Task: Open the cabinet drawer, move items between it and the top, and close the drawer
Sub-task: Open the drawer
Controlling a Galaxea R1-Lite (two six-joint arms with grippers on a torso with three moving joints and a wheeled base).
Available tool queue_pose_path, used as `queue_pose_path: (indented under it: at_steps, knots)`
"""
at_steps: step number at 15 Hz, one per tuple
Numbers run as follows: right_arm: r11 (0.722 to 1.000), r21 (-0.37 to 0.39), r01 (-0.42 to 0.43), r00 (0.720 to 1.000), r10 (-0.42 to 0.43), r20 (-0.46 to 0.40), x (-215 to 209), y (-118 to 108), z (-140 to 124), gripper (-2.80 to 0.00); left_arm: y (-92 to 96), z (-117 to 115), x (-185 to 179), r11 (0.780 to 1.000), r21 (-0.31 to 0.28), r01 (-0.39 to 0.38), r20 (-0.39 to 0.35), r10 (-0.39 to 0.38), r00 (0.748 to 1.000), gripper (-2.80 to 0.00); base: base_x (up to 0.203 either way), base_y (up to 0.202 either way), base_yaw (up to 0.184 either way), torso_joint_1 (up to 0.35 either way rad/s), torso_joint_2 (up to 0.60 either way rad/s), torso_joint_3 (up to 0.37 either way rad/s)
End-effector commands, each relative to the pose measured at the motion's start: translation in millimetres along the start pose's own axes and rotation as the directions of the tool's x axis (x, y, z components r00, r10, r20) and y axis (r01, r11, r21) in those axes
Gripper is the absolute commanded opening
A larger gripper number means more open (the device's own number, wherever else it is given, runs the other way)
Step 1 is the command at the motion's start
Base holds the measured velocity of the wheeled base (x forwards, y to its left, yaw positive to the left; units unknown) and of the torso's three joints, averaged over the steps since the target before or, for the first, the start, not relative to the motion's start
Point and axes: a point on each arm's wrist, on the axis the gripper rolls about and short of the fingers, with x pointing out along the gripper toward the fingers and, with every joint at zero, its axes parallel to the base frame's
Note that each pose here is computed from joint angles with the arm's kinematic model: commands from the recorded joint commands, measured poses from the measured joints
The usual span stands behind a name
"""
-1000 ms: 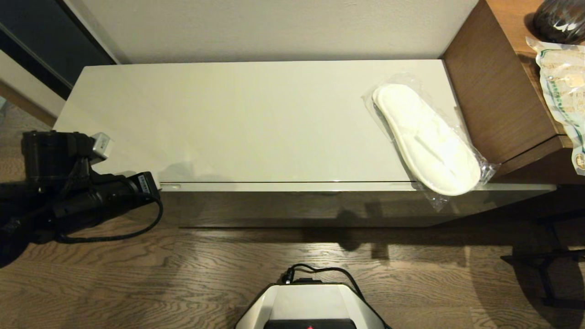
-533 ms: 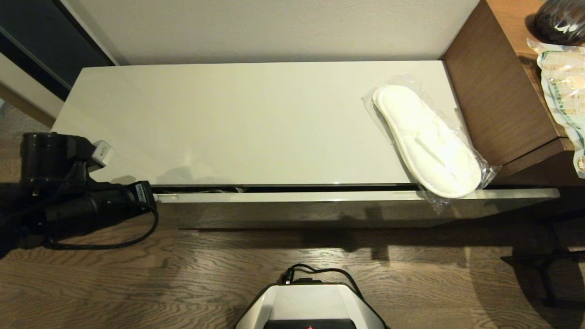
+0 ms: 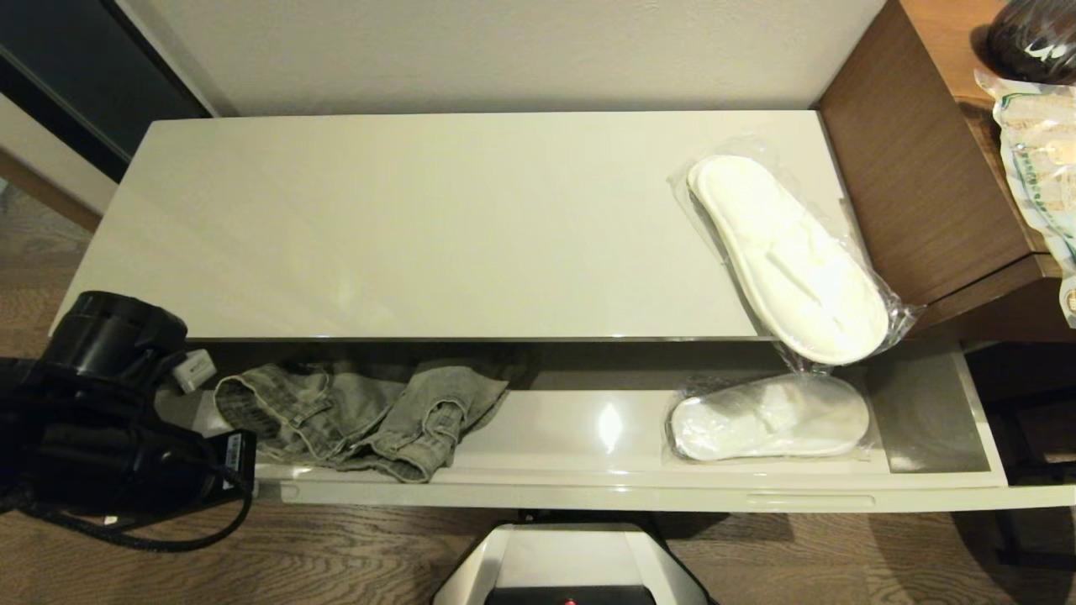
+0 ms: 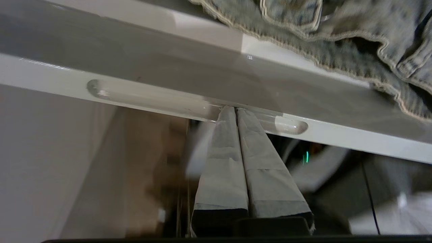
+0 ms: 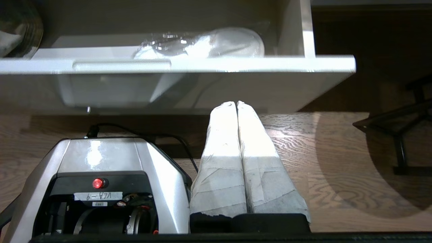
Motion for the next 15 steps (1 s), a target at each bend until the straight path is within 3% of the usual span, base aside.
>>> queue_pose_path:
  at_steps: [1, 4, 8, 11, 14, 15]
  knots:
    - [1.0, 0.0, -0.002, 1.0, 0.002, -0.002, 0, 0, 0, -2.8, 0.9, -27, -54, 0.994, 0.009, 0.109, -0.039, -0.109, 0.993, -2.8, 0.0, 0.0, 0.0, 0.0, 0.0, 0.0]
    - [1.0, 0.0, 0.0, 1.0, 0.0, -0.002, 0, 0, 0, -2.8, 3.9, -52, -97, 0.971, -0.011, 0.238, -0.109, -0.238, 0.965, -2.8, 0.0, 0.0, 0.0, 0.001, 0.01, -0.006]
    - [1.0, -0.003, 0.0, 1.0, 0.0, 0.0, 0, 0, 0, -2.8, 7.7, -62, -122, 0.967, -0.027, 0.254, -0.06, -0.255, 0.965, -2.8, 0.0, 0.0, 0.0, 0.0, 0.0, 0.0]
    - [1.0, 0.0, 0.001, 1.0, -0.001, 0.0, 0, 0, 0, -2.8, 6.2, -53, -108, 0.964, -0.045, 0.263, 0.023, -0.262, 0.965, -2.8, 0.0, 0.0, 0.0, 0.0, 0.0, 0.0]
    - [1.0, 0.0, -0.002, 1.0, 0.002, 0.0, 0, 0, 0, -2.8, 3.8, -35, -60, 0.963, -0.02, 0.27, 0.235, -0.258, 0.937, -2.8, 0.0, 0.0, 0.0, 0.0, 0.0, 0.0]
    - [1.0, 0.0, -0.002, 1.0, 0.002, 0.0, 0, 0, 0, -2.8, 5.0, -35, -44, 0.969, -0.034, 0.244, 0.246, -0.229, 0.942, -2.8, 0.0, 0.0, 0.0, 0.0, 0.0, 0.0]
